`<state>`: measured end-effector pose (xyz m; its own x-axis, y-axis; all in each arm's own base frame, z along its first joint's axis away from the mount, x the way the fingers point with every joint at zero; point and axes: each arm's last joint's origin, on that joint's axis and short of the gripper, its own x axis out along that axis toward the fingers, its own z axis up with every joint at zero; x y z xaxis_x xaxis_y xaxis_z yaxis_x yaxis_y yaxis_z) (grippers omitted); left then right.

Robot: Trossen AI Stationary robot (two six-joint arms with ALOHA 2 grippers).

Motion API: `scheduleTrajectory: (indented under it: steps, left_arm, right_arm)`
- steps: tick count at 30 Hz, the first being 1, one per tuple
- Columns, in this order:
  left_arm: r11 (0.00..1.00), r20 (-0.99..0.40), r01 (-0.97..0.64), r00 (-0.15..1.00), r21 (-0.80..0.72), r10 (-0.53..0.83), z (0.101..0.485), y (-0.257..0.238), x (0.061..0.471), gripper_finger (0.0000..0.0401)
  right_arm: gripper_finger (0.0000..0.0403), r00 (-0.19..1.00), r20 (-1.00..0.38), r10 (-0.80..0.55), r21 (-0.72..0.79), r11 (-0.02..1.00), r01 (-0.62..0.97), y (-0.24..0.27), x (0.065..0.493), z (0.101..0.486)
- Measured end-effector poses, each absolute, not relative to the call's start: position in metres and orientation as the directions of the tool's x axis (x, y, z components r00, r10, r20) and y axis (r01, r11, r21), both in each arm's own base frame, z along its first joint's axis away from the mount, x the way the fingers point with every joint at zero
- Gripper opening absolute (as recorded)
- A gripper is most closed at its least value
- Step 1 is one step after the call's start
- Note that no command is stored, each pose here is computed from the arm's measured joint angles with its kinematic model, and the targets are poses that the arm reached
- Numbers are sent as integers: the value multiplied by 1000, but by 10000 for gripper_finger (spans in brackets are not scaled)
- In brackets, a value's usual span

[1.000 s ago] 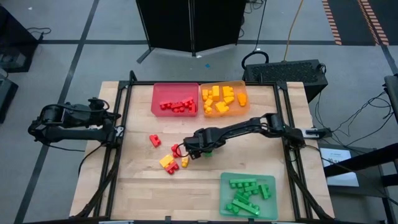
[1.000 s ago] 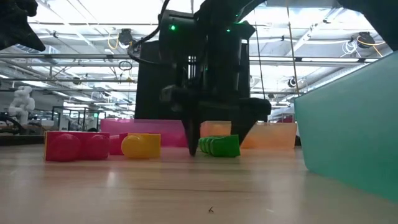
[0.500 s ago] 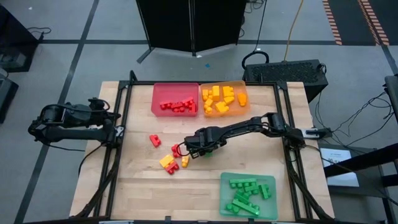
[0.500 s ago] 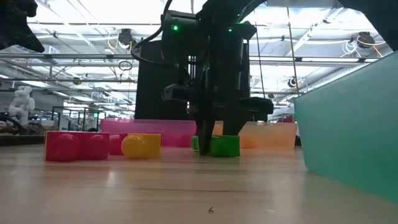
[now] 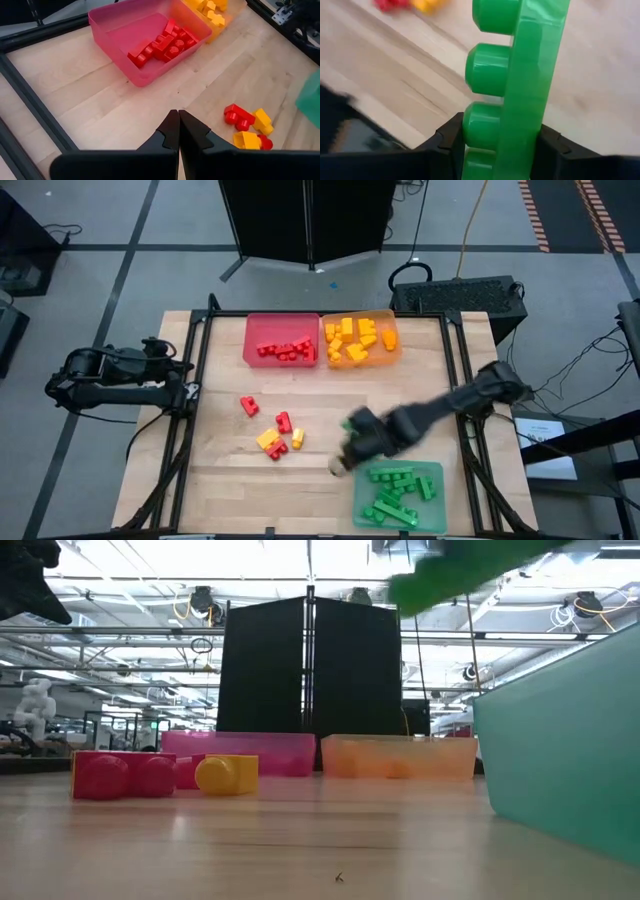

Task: Sort blocks
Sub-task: Put the green game piece into the green bin, then put the yellow game piece into the orange bin

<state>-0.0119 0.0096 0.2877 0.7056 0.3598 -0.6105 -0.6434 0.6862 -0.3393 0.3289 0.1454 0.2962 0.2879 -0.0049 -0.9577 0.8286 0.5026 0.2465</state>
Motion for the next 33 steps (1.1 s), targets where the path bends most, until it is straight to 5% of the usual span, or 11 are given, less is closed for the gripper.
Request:
scheduleTrajectory:
  steps: [8,14,23,33]
  left_arm:
    - [689,-611,-641,706,-339,357,288,10,-12,2]
    - [688,-611,-642,706,-338,359,288,10,-12,2]
    - [687,-610,-644,706,-338,361,288,10,-12,2]
    - [686,-610,-644,706,-339,361,288,10,-12,2]
  right_arm:
    - [137,-13,-999,36,2,375,927,229,244,294]
    - [137,-38,-998,48,-22,287,958,260,216,290]
    - [138,-71,-997,33,-55,345,937,281,221,263]
    - [301,-105,-994,-9,-98,436,894,286,228,243]
